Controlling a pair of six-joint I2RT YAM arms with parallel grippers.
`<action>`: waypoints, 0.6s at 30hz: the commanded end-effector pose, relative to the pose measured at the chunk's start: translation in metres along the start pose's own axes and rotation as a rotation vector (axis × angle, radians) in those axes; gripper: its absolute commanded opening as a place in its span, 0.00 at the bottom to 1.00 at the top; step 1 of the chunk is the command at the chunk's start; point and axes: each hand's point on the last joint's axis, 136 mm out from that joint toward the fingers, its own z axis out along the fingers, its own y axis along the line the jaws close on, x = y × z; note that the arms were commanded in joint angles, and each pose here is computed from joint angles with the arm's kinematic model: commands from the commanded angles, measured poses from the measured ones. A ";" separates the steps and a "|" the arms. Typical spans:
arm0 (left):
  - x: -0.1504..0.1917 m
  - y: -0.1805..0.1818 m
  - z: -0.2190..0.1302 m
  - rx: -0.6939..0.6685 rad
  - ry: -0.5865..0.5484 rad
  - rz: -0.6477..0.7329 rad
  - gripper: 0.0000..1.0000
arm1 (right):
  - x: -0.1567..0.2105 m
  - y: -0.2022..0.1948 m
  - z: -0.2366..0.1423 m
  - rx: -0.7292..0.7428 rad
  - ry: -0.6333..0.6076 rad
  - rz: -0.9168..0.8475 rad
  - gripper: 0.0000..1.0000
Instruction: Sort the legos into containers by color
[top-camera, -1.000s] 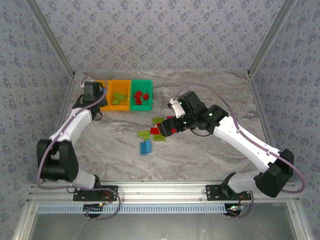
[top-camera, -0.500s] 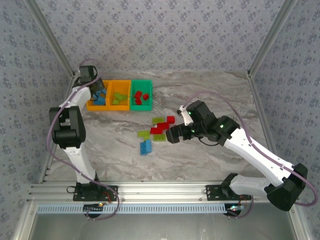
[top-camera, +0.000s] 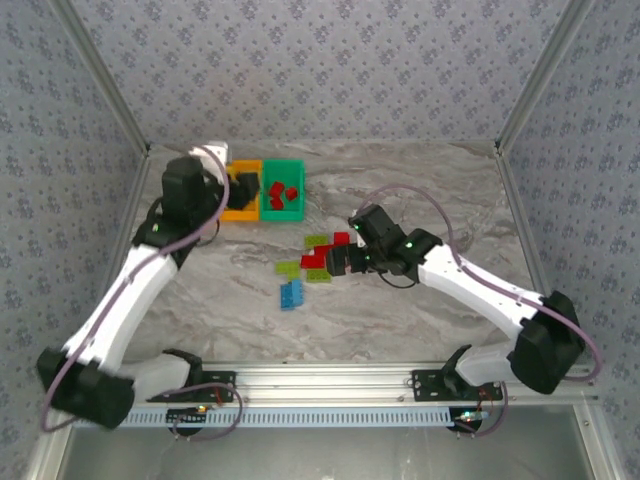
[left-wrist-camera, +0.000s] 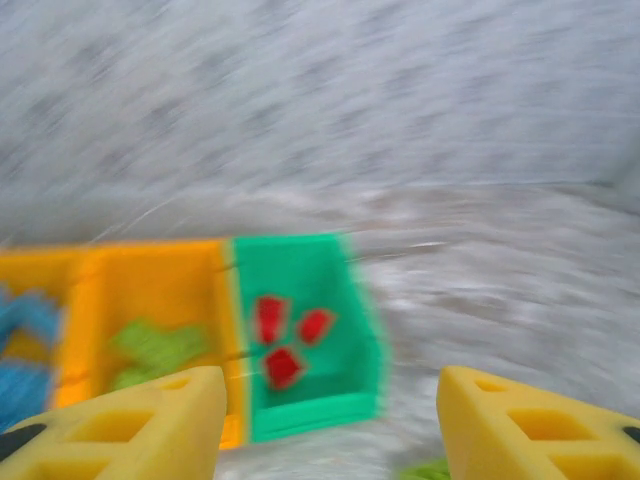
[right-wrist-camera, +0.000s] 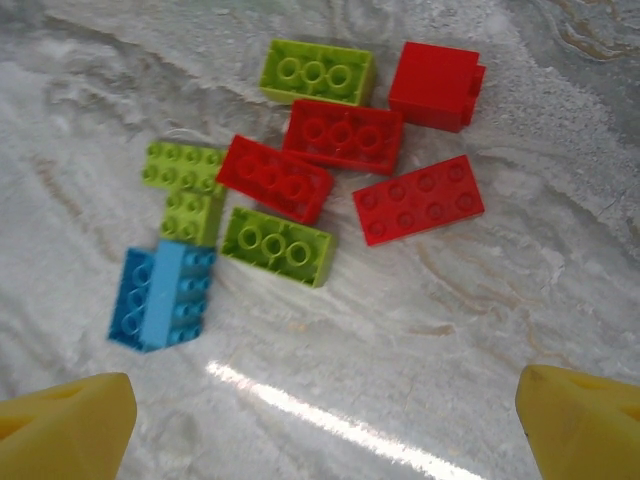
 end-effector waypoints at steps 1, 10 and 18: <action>0.039 -0.038 -0.034 0.126 0.085 0.277 0.58 | -0.010 -0.020 0.019 0.111 -0.036 0.007 1.00; 0.137 -0.071 -0.103 0.432 0.185 0.677 0.71 | 0.003 -0.037 0.078 0.099 0.140 -0.206 1.00; 0.197 -0.087 -0.098 0.659 0.290 0.718 0.99 | 0.014 -0.048 0.123 0.105 0.264 -0.258 0.99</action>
